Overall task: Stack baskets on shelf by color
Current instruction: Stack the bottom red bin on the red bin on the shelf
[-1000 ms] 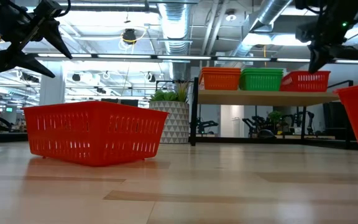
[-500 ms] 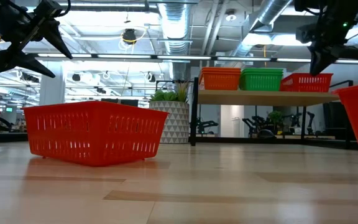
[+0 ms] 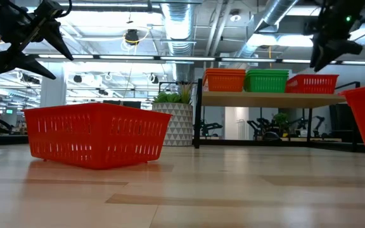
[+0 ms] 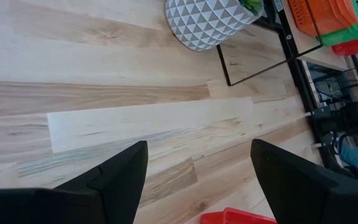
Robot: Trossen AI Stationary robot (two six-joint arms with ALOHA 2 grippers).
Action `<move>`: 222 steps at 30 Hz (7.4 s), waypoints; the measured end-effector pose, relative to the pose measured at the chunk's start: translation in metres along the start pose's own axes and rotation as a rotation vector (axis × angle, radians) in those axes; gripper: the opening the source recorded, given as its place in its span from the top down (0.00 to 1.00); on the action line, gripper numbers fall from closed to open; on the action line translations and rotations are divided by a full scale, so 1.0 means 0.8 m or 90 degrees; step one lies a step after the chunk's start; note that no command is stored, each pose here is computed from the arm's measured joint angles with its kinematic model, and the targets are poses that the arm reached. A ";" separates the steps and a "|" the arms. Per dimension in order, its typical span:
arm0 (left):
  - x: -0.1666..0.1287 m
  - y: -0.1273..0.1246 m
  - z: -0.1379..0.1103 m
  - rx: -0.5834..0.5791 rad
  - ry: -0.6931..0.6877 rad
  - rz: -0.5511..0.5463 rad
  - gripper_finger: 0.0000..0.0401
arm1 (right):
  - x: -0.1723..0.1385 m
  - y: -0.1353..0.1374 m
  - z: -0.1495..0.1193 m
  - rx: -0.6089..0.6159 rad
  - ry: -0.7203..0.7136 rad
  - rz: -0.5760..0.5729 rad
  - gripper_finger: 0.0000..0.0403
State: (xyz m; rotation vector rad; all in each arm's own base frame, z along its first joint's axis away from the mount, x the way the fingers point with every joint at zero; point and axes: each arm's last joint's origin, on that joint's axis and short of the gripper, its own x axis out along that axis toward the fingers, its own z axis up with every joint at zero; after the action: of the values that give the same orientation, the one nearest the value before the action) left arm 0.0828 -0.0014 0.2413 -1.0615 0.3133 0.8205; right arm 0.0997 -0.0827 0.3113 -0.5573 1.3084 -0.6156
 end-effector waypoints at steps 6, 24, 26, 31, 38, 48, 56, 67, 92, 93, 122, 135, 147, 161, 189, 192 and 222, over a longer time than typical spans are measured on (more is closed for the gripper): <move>0.000 0.000 0.000 0.000 0.000 0.001 0.32 | -0.028 -0.022 0.002 0.088 -0.037 -0.025 0.50; 0.000 0.000 0.000 0.000 0.002 0.000 0.32 | -0.107 0.013 0.044 0.379 -0.245 0.536 0.46; 0.000 0.000 0.000 0.000 0.002 0.000 0.32 | -0.115 0.032 0.057 0.353 -0.217 0.597 0.47; 0.000 0.000 0.000 -0.001 0.002 -0.001 0.32 | -0.145 0.089 0.087 0.267 -0.175 0.698 0.47; 0.000 -0.001 0.000 -0.005 0.002 -0.005 0.32 | -0.193 0.180 0.111 0.217 -0.132 0.774 0.49; 0.000 -0.001 0.000 0.001 0.006 -0.005 0.32 | -0.231 0.298 0.119 0.171 -0.076 0.833 0.49; 0.000 0.000 0.000 0.003 0.007 -0.002 0.32 | -0.228 0.364 0.131 0.103 -0.085 0.827 0.50; 0.000 0.000 -0.002 0.004 0.040 -0.003 0.32 | -0.240 0.416 0.145 -0.037 -0.139 0.797 0.50; 0.000 0.003 -0.003 0.015 0.057 0.008 0.32 | -0.235 0.479 0.145 -0.075 -0.165 0.694 0.50; 0.000 0.003 -0.003 0.015 0.057 0.008 0.32 | -0.235 0.481 0.145 -0.074 -0.168 0.695 0.50; 0.000 0.006 -0.004 0.044 0.064 0.022 0.32 | -0.198 0.492 0.172 -0.046 -0.126 0.654 0.96; 0.000 0.007 -0.003 0.054 0.047 0.026 0.32 | -0.229 0.331 0.163 0.035 -0.150 0.596 0.99; 0.000 0.007 -0.003 0.054 0.042 0.027 0.32 | -0.212 0.102 0.125 0.188 -0.404 0.325 1.00; 0.000 0.007 -0.003 0.050 0.042 0.027 0.32 | -0.148 -0.023 0.057 0.085 -0.275 -0.005 1.00; 0.000 0.007 -0.001 0.035 0.013 0.030 0.32 | -0.074 -0.031 0.002 -0.034 -0.021 -0.010 1.00; 0.000 0.007 -0.001 0.025 0.012 0.030 0.32 | -0.070 -0.030 0.000 -0.042 -0.031 -0.020 1.00; 0.000 0.007 0.000 0.005 0.004 0.031 0.32 | -0.040 -0.044 -0.017 -0.014 -0.071 0.061 0.99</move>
State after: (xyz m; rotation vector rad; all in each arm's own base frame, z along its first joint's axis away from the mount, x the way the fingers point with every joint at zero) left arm 0.0787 -0.0005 0.2377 -1.0524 0.3480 0.8589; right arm 0.0778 -0.0860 0.3555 -0.5371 1.2304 -0.4853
